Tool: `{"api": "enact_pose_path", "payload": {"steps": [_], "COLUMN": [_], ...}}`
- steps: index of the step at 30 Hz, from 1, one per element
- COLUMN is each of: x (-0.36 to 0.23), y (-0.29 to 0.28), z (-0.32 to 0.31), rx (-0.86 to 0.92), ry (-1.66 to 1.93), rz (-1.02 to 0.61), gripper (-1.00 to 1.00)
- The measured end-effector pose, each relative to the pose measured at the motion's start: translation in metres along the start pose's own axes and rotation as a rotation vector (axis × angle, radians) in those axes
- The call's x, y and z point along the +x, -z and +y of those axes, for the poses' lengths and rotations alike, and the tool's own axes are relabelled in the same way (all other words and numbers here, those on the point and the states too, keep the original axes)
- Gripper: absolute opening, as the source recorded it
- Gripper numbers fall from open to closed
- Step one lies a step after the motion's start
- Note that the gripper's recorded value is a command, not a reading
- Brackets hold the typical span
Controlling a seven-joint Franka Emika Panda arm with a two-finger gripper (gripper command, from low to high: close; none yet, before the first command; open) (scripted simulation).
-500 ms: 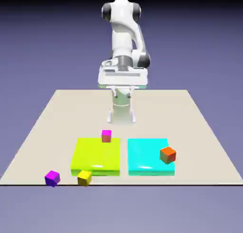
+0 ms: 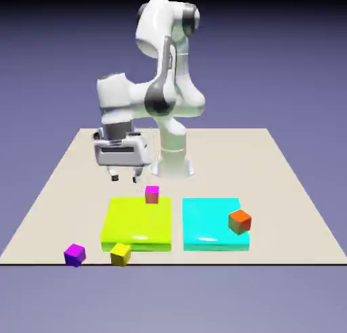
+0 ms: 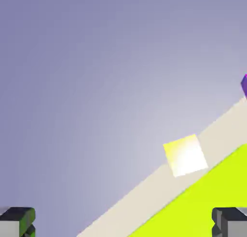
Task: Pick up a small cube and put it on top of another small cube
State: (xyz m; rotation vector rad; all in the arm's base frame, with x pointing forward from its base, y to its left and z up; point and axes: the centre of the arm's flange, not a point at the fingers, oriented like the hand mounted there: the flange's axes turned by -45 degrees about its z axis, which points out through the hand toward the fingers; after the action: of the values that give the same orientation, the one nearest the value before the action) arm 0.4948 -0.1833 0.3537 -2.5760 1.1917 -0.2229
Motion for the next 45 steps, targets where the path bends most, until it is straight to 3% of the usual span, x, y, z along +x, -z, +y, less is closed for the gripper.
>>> {"api": "enact_pose_path", "payload": {"steps": [16,29,31,32,34,36,45], "x": [0.129,0.176,0.167,0.156,0.156,0.176,0.059], "y": [-0.111,-0.191,-0.217,-0.241,-0.241,-0.191,-0.215], "z": [0.131,0.248,0.234,0.221,0.221,0.247,0.016], "rx": [0.169,0.394,0.396,0.395,0.395,0.394,0.107], "ry": [-0.775,-1.14,-1.14,-1.141,-1.141,-1.14,-0.759], "rz": [-0.51,-0.884,-0.884,-0.884,-0.884,-0.884,-1.069], "gripper": [0.0,0.0,0.0,-1.0,-1.0,-1.0,-1.0]}}
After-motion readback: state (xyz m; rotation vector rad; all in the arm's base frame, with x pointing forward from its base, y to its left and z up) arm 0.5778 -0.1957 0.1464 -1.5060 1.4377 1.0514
